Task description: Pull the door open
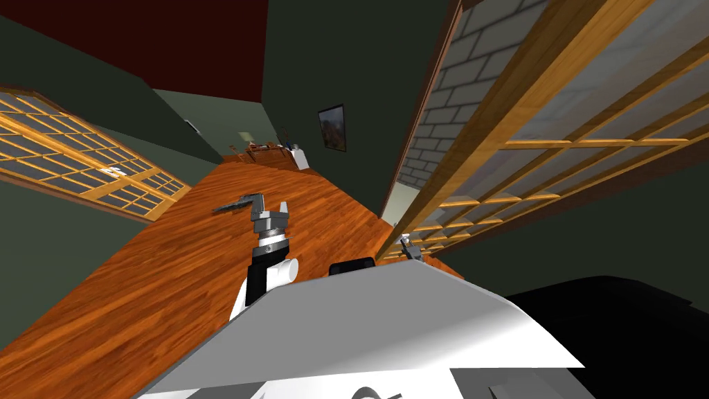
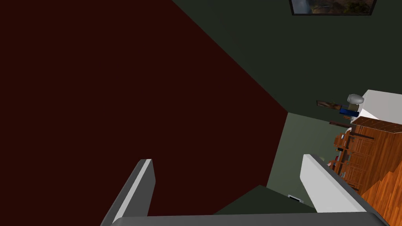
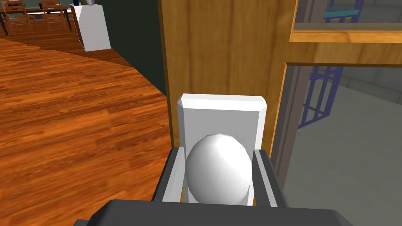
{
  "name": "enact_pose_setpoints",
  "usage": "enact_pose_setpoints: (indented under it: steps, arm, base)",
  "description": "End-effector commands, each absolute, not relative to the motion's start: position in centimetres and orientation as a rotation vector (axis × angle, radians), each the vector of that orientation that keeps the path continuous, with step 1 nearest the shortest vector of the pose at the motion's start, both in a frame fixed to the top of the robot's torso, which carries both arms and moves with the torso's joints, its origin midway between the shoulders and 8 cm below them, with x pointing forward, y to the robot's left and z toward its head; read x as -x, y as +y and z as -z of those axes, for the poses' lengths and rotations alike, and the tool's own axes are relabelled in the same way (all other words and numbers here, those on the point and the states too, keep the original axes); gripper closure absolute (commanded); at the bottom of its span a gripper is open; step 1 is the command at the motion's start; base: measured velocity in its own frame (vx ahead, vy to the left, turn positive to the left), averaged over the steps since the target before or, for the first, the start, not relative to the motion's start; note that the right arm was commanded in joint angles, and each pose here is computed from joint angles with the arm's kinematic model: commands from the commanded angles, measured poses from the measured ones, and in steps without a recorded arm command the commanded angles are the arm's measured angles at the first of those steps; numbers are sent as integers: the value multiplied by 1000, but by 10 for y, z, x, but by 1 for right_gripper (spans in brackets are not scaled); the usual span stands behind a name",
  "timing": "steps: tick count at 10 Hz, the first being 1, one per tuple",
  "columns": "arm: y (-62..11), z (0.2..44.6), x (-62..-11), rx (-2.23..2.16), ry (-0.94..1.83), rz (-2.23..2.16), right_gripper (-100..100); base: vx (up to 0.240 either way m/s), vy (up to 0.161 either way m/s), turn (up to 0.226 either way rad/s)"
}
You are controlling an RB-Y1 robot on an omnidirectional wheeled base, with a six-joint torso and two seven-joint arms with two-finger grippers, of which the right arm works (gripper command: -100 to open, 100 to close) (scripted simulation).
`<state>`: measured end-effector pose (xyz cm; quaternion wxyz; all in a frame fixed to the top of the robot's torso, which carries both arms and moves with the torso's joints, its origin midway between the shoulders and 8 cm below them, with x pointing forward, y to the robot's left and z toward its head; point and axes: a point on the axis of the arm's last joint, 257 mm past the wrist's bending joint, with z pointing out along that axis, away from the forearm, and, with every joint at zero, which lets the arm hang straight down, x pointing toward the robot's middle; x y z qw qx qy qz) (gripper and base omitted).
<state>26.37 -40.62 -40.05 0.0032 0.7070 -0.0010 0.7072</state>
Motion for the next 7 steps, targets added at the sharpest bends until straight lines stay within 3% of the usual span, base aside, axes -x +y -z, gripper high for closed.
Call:
enact_pose_setpoints:
  steps: [1,5,7]
  arm:
    - [-405,401,-259,-2227,9,-2224,100]
    - [-404,400,-257,-2233,27,-2233,100]
    - [-405,402,-243,-2241,40,-2237,100]
  base:
    - [-215,-57,146]
    - [-174,-39,91]
    - [-178,-33,179]
